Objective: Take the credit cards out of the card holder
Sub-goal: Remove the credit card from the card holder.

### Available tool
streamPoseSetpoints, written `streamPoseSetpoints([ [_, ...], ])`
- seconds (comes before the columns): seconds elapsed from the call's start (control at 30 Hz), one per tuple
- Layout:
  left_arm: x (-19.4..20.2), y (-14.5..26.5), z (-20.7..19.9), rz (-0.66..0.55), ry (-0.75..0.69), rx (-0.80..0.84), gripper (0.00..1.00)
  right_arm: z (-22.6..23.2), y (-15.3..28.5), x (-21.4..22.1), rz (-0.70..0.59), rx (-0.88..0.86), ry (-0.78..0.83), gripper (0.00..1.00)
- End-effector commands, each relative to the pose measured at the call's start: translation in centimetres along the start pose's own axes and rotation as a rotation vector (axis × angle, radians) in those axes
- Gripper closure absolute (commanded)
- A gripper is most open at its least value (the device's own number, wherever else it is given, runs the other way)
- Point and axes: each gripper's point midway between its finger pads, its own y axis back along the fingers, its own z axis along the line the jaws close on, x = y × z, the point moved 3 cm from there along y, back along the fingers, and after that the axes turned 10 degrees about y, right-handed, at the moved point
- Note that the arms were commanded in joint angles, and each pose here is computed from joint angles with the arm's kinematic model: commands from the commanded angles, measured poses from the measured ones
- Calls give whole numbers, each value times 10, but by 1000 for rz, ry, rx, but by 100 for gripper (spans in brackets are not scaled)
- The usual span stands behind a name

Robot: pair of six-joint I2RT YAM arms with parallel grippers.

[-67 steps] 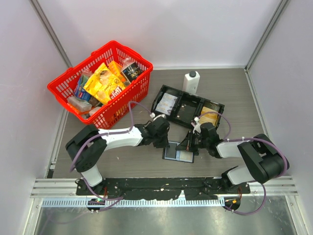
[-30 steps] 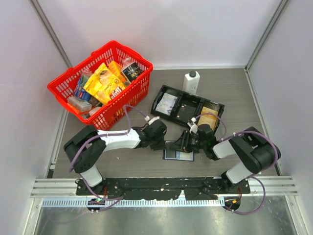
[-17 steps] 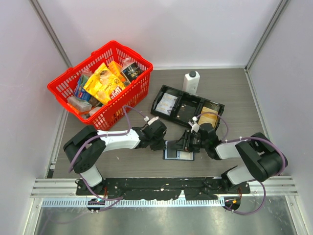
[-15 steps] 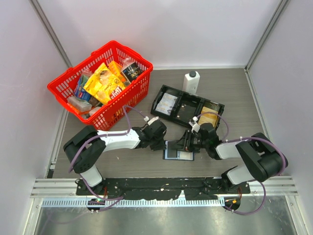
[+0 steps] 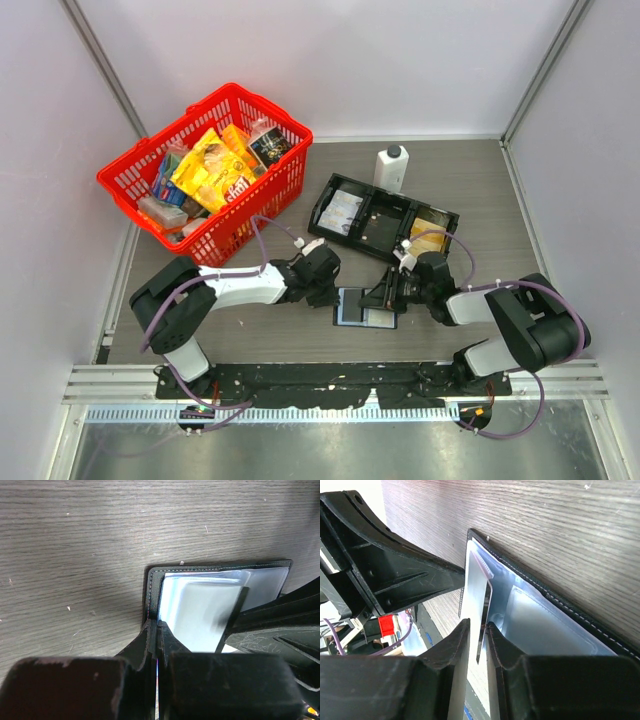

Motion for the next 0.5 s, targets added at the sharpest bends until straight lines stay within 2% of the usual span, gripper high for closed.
streamPoseSetpoints([
  [0.0,12,-12,54,13,-24,-190,100,3,3,1,3,-40,48,76],
  [0.47,12,-11,54,12,-24,-185,100,-3,8,-2,-5,-7,27,99],
])
